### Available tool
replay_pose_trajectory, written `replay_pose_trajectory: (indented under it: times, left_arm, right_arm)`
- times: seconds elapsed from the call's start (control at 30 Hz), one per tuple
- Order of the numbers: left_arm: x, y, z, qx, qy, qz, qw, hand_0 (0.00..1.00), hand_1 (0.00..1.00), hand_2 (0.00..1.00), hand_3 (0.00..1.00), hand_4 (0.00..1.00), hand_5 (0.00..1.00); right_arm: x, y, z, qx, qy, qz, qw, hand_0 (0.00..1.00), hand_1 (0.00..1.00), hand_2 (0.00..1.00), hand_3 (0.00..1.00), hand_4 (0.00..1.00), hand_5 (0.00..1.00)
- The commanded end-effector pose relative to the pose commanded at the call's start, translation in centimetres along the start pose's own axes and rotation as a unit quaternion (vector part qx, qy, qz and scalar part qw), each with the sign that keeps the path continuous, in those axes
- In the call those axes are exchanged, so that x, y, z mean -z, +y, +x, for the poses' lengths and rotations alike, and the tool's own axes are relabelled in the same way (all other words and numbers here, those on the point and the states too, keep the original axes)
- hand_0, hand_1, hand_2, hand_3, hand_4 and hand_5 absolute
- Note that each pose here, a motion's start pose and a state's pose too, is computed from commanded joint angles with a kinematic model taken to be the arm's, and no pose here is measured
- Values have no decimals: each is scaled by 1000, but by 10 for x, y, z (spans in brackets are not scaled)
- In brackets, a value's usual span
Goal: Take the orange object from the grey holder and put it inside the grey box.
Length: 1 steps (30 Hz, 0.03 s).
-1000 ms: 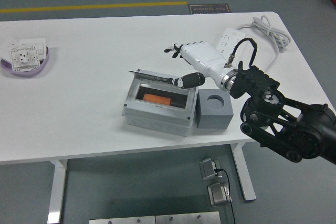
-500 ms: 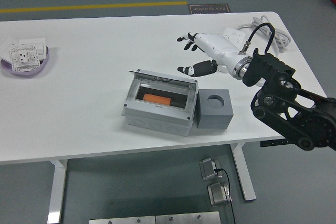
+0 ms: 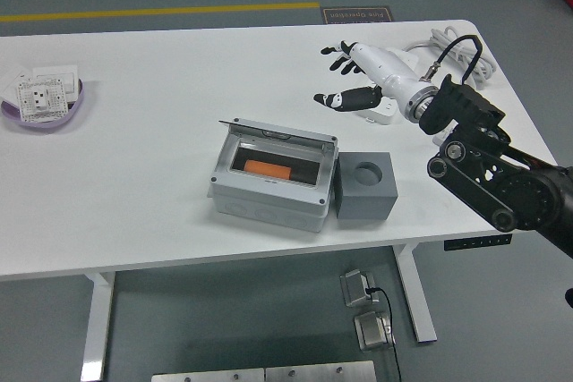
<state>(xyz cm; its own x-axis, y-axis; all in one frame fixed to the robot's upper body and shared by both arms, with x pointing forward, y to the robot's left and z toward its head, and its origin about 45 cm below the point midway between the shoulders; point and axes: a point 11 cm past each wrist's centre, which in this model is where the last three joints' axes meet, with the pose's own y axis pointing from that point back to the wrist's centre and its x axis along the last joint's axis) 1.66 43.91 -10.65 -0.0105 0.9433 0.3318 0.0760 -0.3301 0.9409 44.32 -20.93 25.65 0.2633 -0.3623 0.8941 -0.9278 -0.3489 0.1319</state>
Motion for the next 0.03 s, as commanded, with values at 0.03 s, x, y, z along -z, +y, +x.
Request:
replay_pose_trajectory:
  times: [0.03]
  left_arm:
    - [0,0,0,0,0,0,1000,691,683,684,803,727,364]
  right_arm:
    - [1,1,-1,0,2,2,1000,663,651,728,853,856,414]
